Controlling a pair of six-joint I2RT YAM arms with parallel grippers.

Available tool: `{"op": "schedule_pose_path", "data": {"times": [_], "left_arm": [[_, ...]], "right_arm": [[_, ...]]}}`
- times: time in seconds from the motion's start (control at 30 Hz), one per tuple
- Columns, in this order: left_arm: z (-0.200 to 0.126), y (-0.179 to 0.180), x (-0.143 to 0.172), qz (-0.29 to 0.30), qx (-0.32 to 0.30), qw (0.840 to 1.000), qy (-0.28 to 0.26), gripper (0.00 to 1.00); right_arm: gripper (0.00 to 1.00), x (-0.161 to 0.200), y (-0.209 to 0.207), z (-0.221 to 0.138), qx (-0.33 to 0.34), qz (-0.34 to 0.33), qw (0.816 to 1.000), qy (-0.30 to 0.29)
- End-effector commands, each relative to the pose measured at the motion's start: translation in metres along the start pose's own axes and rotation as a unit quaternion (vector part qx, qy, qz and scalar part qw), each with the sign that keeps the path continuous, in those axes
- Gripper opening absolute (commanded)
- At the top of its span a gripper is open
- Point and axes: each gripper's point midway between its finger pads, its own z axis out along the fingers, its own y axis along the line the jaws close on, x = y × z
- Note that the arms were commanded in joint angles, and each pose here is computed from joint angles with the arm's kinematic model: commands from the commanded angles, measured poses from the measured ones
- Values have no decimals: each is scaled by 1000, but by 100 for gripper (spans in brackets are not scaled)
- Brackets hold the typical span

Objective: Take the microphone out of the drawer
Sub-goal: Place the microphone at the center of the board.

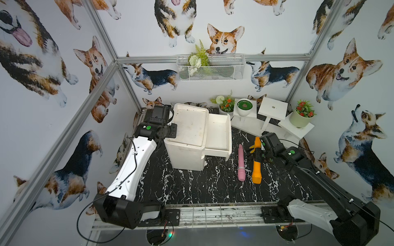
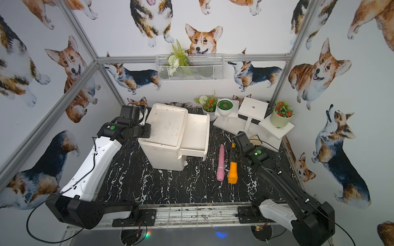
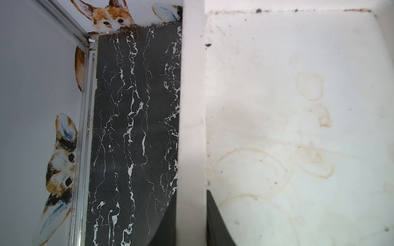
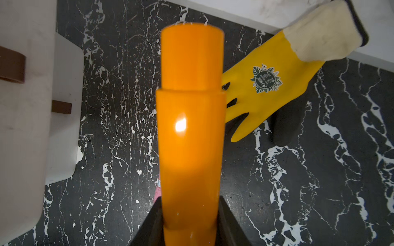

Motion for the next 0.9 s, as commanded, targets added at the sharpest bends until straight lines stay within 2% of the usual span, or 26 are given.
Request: {"op": "schedule_pose_path", "data": {"times": [0.0, 0.17, 0.33, 0.87], "left_arm": [[2, 6, -8, 4, -14, 1000, -18, 25], [4, 9, -10, 5, -16, 1000, -20, 36], [2, 10, -10, 3, -17, 1000, -24, 41], [-5, 13, -8, 0, -19, 999, -34, 45]], "right_arm": [[15, -2, 11, 10, -26, -9, 1000, 7], [15, 3, 16, 32, -29, -14, 999, 39], [15, 3, 17, 46, -26, -12, 998, 57], [17, 2, 6, 86, 1, -8, 994, 108]]}}
